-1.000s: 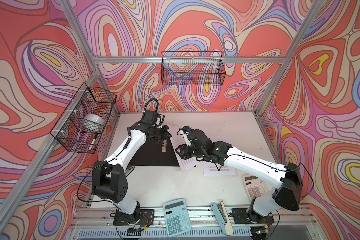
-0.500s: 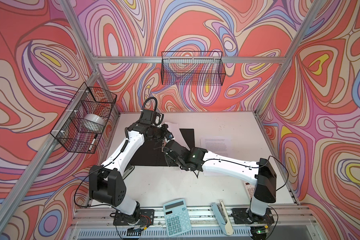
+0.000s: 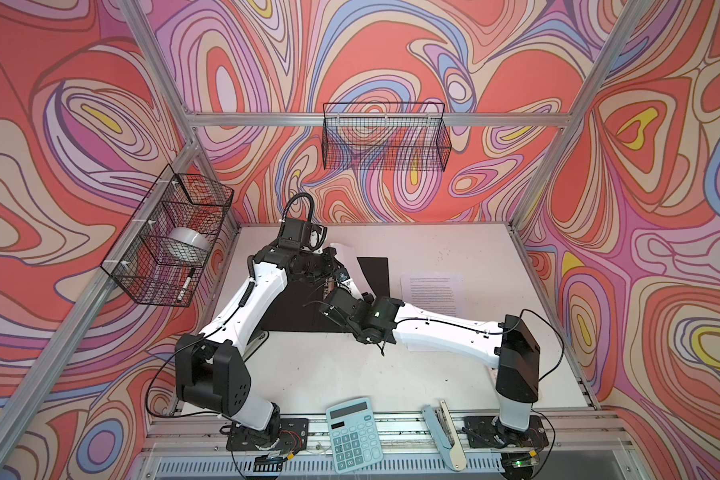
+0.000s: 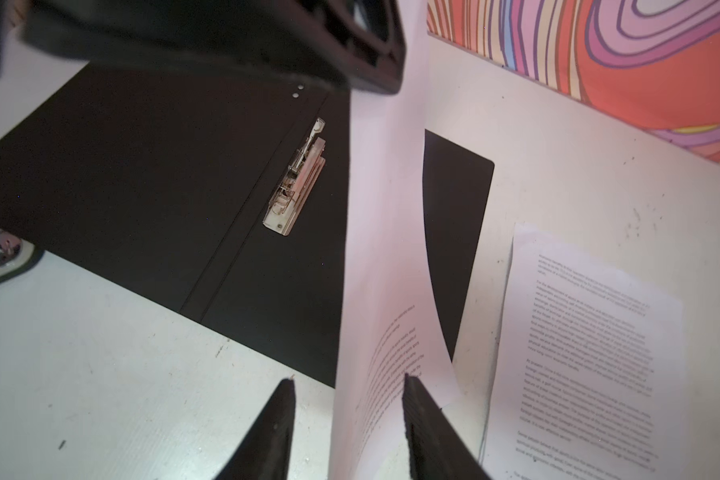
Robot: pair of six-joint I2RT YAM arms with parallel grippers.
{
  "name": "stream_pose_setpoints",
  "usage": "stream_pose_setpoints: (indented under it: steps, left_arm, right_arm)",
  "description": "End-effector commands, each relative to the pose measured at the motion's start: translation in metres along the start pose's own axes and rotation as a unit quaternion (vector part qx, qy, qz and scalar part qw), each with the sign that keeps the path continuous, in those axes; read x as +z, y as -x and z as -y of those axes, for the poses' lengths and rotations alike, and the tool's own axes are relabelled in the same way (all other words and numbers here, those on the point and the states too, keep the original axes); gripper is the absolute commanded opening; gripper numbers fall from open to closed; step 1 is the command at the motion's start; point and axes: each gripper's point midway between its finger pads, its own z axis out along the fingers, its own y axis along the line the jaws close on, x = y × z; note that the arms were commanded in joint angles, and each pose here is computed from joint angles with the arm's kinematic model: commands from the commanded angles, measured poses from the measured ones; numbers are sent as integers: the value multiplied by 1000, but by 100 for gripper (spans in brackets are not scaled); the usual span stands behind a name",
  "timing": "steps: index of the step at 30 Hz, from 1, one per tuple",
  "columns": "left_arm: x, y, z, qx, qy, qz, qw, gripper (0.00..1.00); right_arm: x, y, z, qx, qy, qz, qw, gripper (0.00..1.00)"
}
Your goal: Put the files into the folder
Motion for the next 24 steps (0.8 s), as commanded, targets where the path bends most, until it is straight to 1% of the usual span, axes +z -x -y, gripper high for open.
stream_pose_setpoints:
  steps: [1, 3, 4, 6, 7, 8, 10, 12, 13, 14, 16, 17, 18, 20, 22, 24]
  left_arm:
    - [-14, 3, 21, 13, -30, 9, 999, 0]
    - [-15, 3, 23, 15, -37, 9, 999, 0]
    - [-15, 3, 25, 16, -40, 9, 999, 0]
    - [-16, 4, 28, 19, -45, 10, 999, 0]
    - [-17, 4, 29, 21, -48, 10, 999, 0]
    - [-18, 5, 30, 23, -49, 12, 998, 8]
    - [-21, 8, 33, 31, -47, 20, 998, 54]
    - [-29, 14, 36, 44, -46, 29, 998, 69]
    - [-36, 19, 37, 52, -40, 39, 997, 80]
    - [-46, 26, 39, 64, -33, 56, 996, 88]
    - [-71, 40, 38, 85, -10, 92, 992, 94]
    - [-84, 47, 36, 91, 5, 111, 990, 96]
    - [-95, 52, 32, 96, 18, 125, 987, 96]
    - [-114, 60, 22, 99, 48, 152, 982, 98]
    - [-120, 61, 13, 100, 71, 163, 979, 99]
    - [-113, 55, 0, 86, 85, 156, 980, 100]
  right_arm:
    - [-2, 5, 7, 5, -16, 16, 1000, 25]
    - [-4, 8, 9, 8, -16, 22, 1000, 11]
    - [-6, 10, 10, 9, -15, 25, 1000, 6]
    - [-8, 13, 10, 10, -9, 29, 999, 0]
    - [-8, 14, 11, 10, -8, 30, 999, 0]
    - [-9, 16, 11, 10, -5, 31, 999, 0]
    - [-12, 19, 10, 8, 2, 34, 999, 0]
    - [-14, 22, 12, 8, 3, 37, 999, 0]
    - [-16, 24, 15, 8, 3, 39, 999, 0]
    - [-18, 27, 19, 11, 4, 41, 999, 0]
    - [-22, 34, 26, 21, 14, 43, 999, 0]
    - [-20, 35, 29, 27, 22, 40, 999, 0]
    - [-30, 44, 36, 41, 37, 49, 997, 0]
    - [-34, 53, 47, 68, 65, 53, 994, 0]
    - [-36, 60, 60, 94, 90, 56, 990, 0]
    - [-33, 61, 72, 106, 102, 48, 988, 0]
